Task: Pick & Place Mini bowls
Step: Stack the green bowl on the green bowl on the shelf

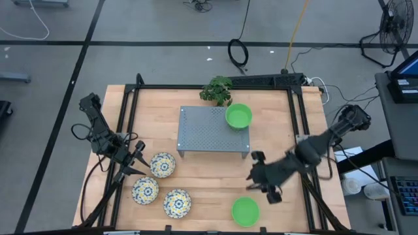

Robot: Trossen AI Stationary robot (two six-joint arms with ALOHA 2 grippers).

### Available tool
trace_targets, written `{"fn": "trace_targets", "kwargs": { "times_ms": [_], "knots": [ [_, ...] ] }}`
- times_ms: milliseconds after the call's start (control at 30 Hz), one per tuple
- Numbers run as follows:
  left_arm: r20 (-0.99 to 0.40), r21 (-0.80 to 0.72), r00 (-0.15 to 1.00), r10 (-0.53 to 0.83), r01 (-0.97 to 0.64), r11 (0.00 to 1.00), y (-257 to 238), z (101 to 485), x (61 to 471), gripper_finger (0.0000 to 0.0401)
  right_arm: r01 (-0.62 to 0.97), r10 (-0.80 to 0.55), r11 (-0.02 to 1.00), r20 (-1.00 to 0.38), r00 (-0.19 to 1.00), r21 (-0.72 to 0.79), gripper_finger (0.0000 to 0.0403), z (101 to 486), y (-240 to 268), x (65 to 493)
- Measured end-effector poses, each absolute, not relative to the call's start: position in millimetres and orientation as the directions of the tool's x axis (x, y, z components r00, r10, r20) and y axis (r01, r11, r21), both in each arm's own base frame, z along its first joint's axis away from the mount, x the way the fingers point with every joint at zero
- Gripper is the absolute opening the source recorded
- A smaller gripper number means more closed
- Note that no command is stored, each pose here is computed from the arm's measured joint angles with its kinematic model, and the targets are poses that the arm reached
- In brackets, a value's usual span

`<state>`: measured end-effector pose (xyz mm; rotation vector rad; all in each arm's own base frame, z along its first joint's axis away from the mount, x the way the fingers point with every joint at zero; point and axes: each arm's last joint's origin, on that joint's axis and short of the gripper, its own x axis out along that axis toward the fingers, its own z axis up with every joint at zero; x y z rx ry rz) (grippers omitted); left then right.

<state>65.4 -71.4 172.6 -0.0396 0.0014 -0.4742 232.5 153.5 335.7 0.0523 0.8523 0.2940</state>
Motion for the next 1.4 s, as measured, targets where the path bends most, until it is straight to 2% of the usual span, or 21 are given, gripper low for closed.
{"fn": "trace_targets", "kwargs": {
  "times_ms": [233, 433, 600, 767, 967, 1200, 1400],
  "knots": [
    [0.007, -0.038, 0.89, -0.456, 0.456, 0.889, -71.4, 172.5, 65.4, 0.0152, -0.076, 0.207, 0.977, -0.791, 0.576, 0.2, 0.015, 288.0, 173.0, 216.4],
    [0.007, -0.038, 0.89, -0.457, 0.456, 0.889, -71.4, 172.5, 65.4, 0.0152, -0.116, 0.238, 0.971, -0.777, 0.583, 0.211, 0.015, 241.1, 177.3, 210.2],
    [0.008, -0.038, 0.89, -0.456, 0.456, 0.889, -71.4, 172.5, 65.4, 0.0152, -0.08, 0.26, 0.96, -0.751, 0.607, 0.267, 0.015, 213.0, 174.3, 207.0],
    [0.007, -0.038, 0.89, -0.456, 0.456, 0.889, -71.4, 172.5, 65.4, 0.0152, -0.056, 0.269, 0.954, -0.752, 0.602, 0.295, 0.015, 197.5, 179.4, 206.6],
    [0.007, -0.038, 0.89, -0.456, 0.456, 0.889, -71.4, 172.5, 65.4, 0.0152, -0.125, 0.288, 0.957, -0.796, 0.532, 0.262, 0.015, 190.4, 202.2, 221.3],
    [0.007, -0.038, 0.89, -0.456, 0.456, 0.889, -71.4, 172.5, 65.4, 0.0152, -0.086, 0.177, 0.984, -0.873, 0.454, 0.155, 0.015, 176.9, 206.8, 231.1],
    [0.008, -0.038, 0.889, -0.457, 0.457, 0.889, -71.5, 172.5, 65.4, 0.0152, -0.084, 0.158, 0.987, -0.904, 0.398, 0.136, 0.015, 159.3, 209.4, 233.5]
  ]
}}
